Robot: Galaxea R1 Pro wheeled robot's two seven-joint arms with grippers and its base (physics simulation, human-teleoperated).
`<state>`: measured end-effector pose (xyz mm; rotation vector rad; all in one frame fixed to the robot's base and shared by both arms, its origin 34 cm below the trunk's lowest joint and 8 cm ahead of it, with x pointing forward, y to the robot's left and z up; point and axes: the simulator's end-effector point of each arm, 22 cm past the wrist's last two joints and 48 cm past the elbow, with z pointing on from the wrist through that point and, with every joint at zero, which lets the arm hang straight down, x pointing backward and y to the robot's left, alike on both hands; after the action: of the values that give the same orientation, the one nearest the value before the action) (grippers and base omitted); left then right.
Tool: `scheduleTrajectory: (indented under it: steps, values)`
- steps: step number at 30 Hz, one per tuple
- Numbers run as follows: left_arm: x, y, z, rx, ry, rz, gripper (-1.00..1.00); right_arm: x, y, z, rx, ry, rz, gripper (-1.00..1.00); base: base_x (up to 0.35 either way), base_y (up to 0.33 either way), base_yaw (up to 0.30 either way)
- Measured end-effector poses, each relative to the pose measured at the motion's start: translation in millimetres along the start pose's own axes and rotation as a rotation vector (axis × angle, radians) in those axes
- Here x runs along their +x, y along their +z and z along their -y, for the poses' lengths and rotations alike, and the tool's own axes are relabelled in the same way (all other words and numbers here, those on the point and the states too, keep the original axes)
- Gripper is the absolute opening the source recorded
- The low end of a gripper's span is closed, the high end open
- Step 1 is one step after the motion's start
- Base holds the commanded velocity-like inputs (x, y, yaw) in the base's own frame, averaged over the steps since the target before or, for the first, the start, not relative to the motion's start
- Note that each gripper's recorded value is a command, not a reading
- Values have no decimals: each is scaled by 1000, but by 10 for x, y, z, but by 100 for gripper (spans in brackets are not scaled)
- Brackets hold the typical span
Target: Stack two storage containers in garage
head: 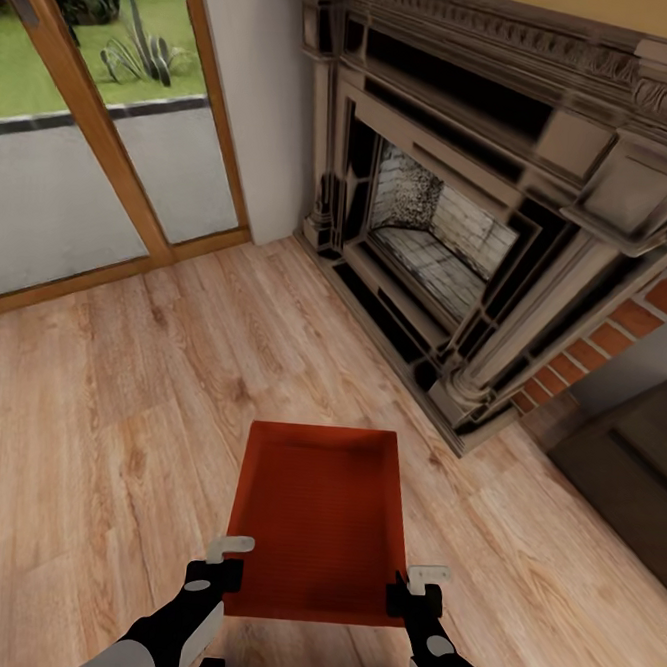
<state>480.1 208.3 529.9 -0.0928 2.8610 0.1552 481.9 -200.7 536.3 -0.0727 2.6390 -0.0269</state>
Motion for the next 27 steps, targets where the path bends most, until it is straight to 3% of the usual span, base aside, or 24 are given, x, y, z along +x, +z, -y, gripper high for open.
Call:
scheduleTrajectory:
  steps: [11, 27]
  values:
    - [-2, -1, 0, 0, -1, 1, -100, -3, 0, 1, 0, 0, 1, -100, -323, 0, 0]
    - [-99, -43, -6, 2, -5, 23, -100, -112, -23, 0, 1, -1, 23, -100, -22, 0, 0]
